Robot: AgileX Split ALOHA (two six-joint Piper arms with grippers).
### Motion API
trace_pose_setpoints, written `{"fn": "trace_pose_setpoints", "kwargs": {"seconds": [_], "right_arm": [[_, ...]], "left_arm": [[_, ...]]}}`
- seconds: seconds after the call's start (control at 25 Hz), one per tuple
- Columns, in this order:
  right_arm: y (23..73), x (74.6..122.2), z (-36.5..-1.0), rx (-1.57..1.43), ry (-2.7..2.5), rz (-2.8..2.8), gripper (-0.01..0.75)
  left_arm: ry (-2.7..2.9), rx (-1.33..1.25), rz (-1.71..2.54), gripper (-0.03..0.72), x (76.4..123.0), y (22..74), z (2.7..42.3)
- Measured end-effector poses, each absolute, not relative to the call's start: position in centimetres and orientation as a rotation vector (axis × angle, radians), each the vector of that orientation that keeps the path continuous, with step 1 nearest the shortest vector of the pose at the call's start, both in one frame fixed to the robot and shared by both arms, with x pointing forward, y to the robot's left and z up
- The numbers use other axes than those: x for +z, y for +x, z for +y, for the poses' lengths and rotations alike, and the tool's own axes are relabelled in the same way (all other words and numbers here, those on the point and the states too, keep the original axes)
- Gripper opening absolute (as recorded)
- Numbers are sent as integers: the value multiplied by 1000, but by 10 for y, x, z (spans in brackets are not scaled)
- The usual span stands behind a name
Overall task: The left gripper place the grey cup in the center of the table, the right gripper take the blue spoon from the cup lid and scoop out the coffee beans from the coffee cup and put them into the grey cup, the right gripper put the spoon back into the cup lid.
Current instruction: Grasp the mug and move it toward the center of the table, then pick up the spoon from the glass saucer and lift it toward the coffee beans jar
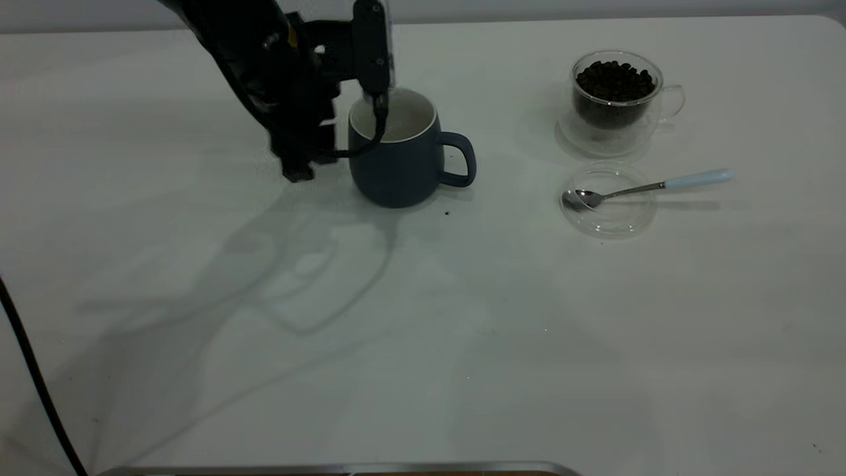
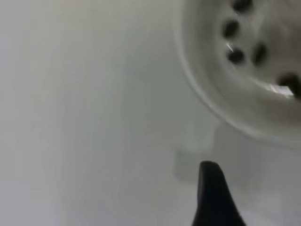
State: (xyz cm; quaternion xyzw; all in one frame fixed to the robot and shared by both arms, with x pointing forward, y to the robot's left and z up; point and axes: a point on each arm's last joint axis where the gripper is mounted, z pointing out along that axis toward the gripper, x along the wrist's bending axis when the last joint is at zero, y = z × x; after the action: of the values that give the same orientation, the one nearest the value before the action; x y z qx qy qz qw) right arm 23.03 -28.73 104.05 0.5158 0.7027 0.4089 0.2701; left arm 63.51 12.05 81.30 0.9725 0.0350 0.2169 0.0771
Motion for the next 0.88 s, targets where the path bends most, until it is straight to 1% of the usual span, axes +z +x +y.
{"fn": "trace_pose_setpoints", "kwargs": {"seconds": [0.12, 0.28, 0.44, 0.52, 0.72, 0.88], "right_arm": [[230, 1040, -287, 1102, 1390, 1894, 242], [230, 1040, -287, 1102, 1390, 1894, 242], [230, 1040, -287, 1102, 1390, 1894, 242], [230, 1040, -287, 1102, 1390, 1894, 242], [230, 1040, -287, 1102, 1390, 1894, 242], [230, 1040, -287, 1102, 1390, 1894, 242]], "left_arm": [[2981, 592, 186, 515, 825, 636, 137], [2939, 627, 436, 515, 859, 644, 159], [2840, 697, 644, 515, 911, 642, 167], [2783, 723, 766, 515, 945, 636, 171], [2611, 721, 1176, 515, 1032, 597, 190], [2477, 690, 1479, 515, 1100, 542, 215]]}}
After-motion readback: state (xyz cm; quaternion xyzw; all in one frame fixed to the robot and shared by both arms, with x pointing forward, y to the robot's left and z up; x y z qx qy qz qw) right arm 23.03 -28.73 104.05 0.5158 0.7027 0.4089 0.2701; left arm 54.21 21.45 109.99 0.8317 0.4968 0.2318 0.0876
